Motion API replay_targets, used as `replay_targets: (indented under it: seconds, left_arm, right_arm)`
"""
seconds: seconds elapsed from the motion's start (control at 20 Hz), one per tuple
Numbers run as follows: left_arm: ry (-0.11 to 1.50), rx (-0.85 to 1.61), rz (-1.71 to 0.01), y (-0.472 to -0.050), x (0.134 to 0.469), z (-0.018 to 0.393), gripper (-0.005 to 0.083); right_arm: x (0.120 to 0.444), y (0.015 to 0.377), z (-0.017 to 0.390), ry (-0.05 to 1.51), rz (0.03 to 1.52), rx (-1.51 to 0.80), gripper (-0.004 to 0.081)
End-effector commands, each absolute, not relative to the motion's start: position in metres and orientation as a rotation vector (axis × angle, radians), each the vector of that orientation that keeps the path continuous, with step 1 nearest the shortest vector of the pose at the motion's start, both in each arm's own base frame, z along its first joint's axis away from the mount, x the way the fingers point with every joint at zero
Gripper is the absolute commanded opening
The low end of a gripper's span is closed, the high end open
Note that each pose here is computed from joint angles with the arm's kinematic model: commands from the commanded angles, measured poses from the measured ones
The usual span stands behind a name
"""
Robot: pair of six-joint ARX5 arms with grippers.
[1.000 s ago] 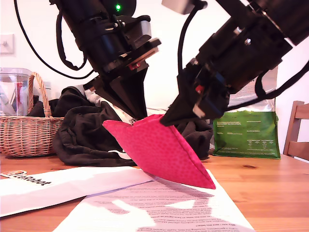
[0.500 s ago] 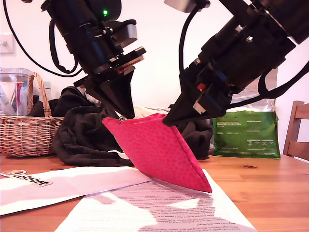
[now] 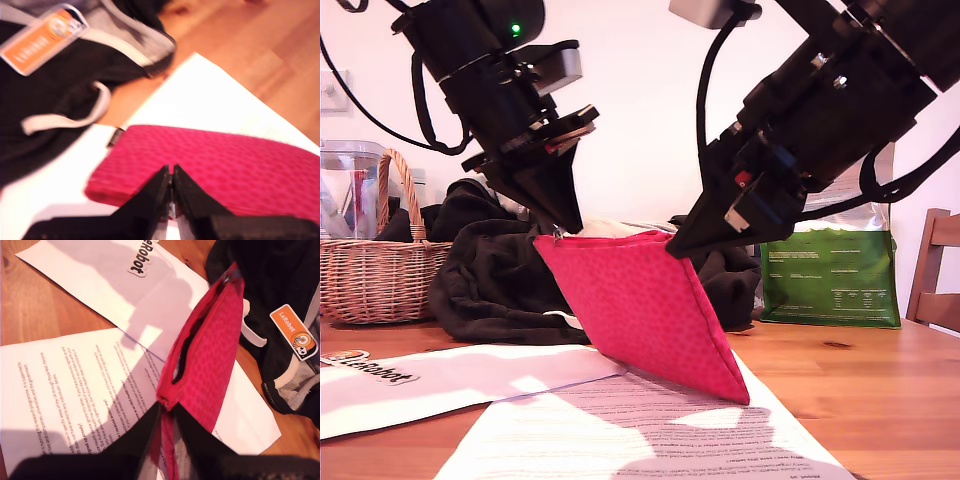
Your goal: Open the zipper in the zip bag in front of you
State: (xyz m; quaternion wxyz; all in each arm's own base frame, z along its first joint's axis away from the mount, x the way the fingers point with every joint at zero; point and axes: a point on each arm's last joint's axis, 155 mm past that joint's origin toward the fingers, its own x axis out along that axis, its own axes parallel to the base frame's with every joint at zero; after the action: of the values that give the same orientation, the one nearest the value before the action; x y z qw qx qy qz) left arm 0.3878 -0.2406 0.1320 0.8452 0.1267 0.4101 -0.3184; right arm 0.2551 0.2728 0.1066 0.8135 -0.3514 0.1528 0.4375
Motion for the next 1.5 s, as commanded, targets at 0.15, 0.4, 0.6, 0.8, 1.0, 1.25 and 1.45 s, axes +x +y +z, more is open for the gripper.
replay_targets:
  seconds: [0.15,0.4,0.6,0.8,1.0,1.25,1.45]
  left_arm:
    - [0.819,0.280,-0.628,-0.227,0.413,0.128,-0.0023]
    - [0.779,0.287,-0.610,-0.218,0.426,0.133,-0.0023]
    - [0.763,0.276,-0.587,-0.209,0.435,0.136,-0.0023]
    - [0.747,0.268,-0.576,-0.205,0.440,0.139,-0.0023]
    - [0.770,0.243,-0.635,-0.216,0.429,0.136,0.0001]
    - [0.891,0.230,-0.736,-0.233,0.393,0.120,0.0183]
    - [0.870,0.204,-0.753,-0.243,0.393,0.125,0.0235]
  right_arm:
    - [0.251,0.269,0.103,0.350,0.939,-0.751,-0.0013]
    - [0.254,0.265,0.102,0.369,0.924,-0.734,-0.0013]
    - [0.254,0.265,0.102,0.369,0.925,-0.733,-0.0013]
    - [0.254,0.265,0.102,0.370,0.924,-0.732,-0.0013]
    - [0.254,0.265,0.102,0.370,0.924,-0.731,-0.0013]
    - [0.254,0.266,0.102,0.370,0.925,-0.730,-0.0013]
    - [0.254,0.266,0.102,0.371,0.925,-0.727,-0.0013]
